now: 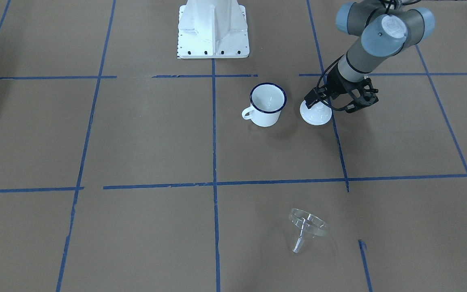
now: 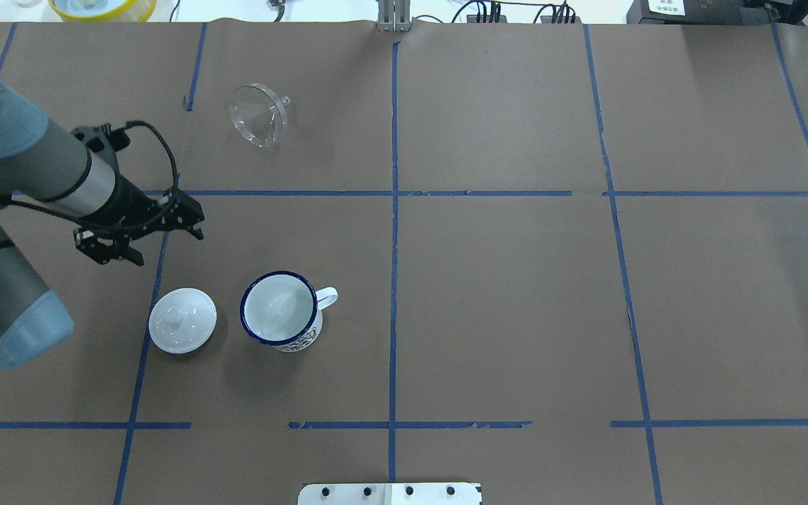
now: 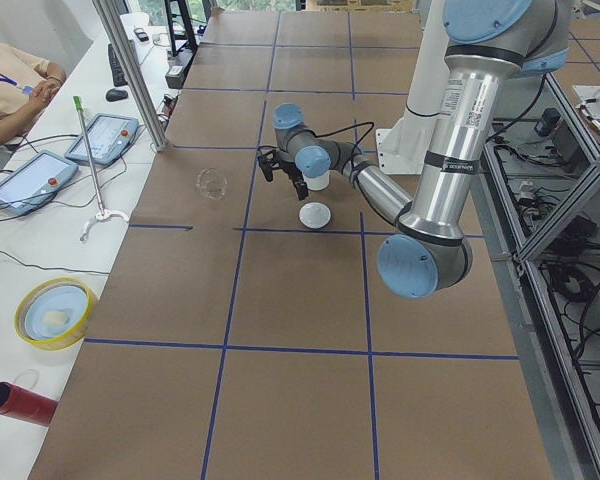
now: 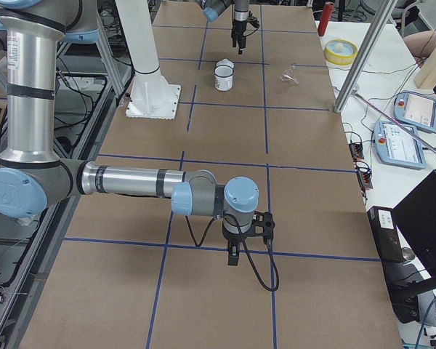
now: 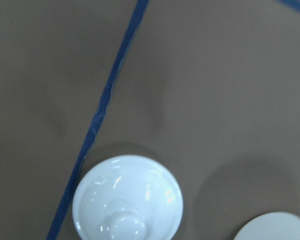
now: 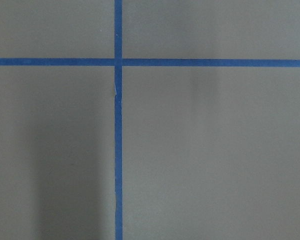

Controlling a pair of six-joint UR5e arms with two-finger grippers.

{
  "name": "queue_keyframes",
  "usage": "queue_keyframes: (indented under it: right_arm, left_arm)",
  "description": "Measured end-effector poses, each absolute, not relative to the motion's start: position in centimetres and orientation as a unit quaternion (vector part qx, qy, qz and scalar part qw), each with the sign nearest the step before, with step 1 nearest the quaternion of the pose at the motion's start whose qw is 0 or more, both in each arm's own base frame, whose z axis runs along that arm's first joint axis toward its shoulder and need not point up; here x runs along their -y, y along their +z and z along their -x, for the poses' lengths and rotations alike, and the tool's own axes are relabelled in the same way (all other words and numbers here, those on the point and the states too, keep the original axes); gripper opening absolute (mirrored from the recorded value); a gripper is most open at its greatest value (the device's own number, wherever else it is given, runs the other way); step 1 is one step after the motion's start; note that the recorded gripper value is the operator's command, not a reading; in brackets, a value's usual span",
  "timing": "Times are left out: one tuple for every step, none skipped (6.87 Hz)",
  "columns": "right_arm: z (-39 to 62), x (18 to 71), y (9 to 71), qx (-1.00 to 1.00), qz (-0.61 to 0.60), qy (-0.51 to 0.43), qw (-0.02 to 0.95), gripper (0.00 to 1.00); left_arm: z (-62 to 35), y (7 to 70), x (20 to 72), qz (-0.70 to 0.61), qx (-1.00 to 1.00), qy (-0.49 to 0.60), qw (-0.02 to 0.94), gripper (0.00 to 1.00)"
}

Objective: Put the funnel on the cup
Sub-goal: 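Open the left gripper to release the lid and raise it, then move the left gripper to the clear glass funnel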

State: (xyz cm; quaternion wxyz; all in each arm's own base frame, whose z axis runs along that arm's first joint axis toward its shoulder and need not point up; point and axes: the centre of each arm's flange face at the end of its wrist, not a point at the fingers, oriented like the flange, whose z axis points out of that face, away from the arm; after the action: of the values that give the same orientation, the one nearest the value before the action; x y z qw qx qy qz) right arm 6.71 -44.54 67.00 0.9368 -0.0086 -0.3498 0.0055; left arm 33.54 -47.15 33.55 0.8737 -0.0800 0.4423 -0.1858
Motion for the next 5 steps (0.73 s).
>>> queue_keyframes:
  right_arm:
    - [-6.7, 44.5, 67.0, 0.35, 0.009, 0.005, 0.937, 1.0]
    - [-6.7, 44.5, 67.0, 0.35, 0.009, 0.006, 0.937, 1.0]
    - [-6.7, 44.5, 67.0, 0.35, 0.009, 0.006, 0.937, 1.0]
    - [-6.7, 44.5, 67.0, 0.35, 0.009, 0.006, 0.937, 1.0]
    - [-6.7, 44.5, 67.0, 0.35, 0.009, 0.006, 0.937, 1.0]
  left_arm:
    - [-32.5, 32.1, 50.2, 0.056, -0.448, -0.198, 0.87, 1.0]
    - [-31.7, 31.2, 52.4, 0.048, -0.453, -0.222, 0.862, 1.0]
    - [-30.8, 30.4, 54.1, 0.049, -0.474, -0.27, 0.837, 1.0]
    - [-30.4, 30.3, 55.5, 0.049, -0.507, -0.323, 0.798, 1.0]
    - [-30.6, 30.5, 56.9, 0.046, -0.532, -0.375, 0.758, 1.0]
